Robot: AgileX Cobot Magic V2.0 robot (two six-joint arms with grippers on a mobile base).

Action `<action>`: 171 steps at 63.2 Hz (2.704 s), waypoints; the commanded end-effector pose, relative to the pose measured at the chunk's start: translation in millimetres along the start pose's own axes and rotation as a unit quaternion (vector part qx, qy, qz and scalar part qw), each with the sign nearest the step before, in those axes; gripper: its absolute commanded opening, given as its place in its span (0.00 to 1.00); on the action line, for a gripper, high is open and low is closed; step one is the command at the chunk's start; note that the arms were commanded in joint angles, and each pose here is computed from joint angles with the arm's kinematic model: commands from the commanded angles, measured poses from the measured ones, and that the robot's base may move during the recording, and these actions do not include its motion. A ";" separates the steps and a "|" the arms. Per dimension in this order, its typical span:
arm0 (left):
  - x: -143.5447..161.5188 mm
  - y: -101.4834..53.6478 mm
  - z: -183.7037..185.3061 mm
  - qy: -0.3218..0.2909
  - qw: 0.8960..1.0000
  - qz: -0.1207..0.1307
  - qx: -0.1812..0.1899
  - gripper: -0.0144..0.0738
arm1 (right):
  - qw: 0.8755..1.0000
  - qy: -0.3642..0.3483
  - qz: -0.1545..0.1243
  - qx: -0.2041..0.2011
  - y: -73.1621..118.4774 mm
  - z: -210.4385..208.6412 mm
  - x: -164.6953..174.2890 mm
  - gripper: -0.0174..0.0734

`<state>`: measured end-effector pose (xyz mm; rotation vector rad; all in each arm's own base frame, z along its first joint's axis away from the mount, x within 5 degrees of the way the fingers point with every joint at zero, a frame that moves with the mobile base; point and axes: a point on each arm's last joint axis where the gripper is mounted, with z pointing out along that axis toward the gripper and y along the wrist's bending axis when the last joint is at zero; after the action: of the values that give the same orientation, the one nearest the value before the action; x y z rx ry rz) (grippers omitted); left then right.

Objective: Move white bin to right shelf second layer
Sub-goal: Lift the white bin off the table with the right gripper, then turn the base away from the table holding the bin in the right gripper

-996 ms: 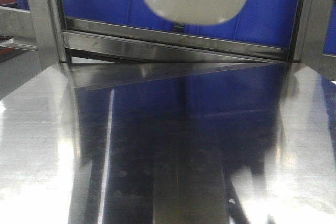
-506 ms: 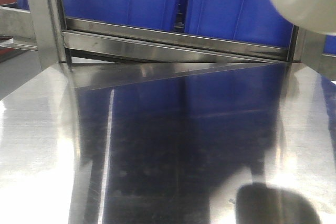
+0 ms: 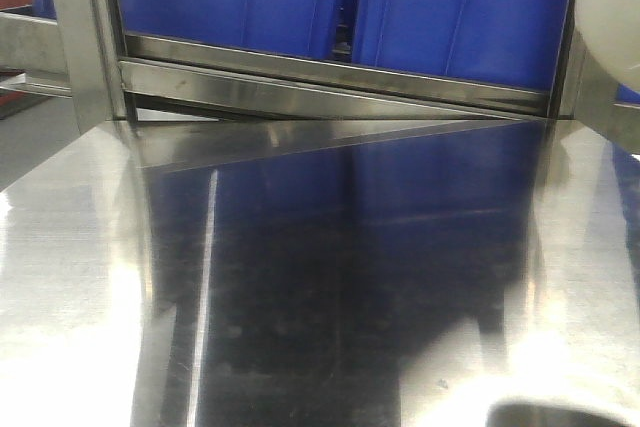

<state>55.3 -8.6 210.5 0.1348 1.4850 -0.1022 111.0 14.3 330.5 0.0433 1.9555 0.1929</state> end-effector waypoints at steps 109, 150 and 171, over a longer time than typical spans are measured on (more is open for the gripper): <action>2.6 0.3 -0.5 -0.033 0.999 -0.006 -0.002 0.26 | 0.998 -0.068 -0.001 -0.010 2.6 -5.6 -18.3 0.25; 2.6 0.3 -0.5 -0.033 0.999 -0.006 -0.002 0.26 | 0.998 -0.068 -0.001 -0.010 2.6 -5.6 -18.3 0.25; 2.6 0.3 -0.5 -0.033 0.999 -0.006 -0.002 0.26 | 0.998 -0.068 -0.001 -0.010 2.6 -5.6 -18.3 0.25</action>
<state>55.3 -8.6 210.5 0.1348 1.4850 -0.1022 110.7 14.3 330.7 0.0426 1.9541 0.1926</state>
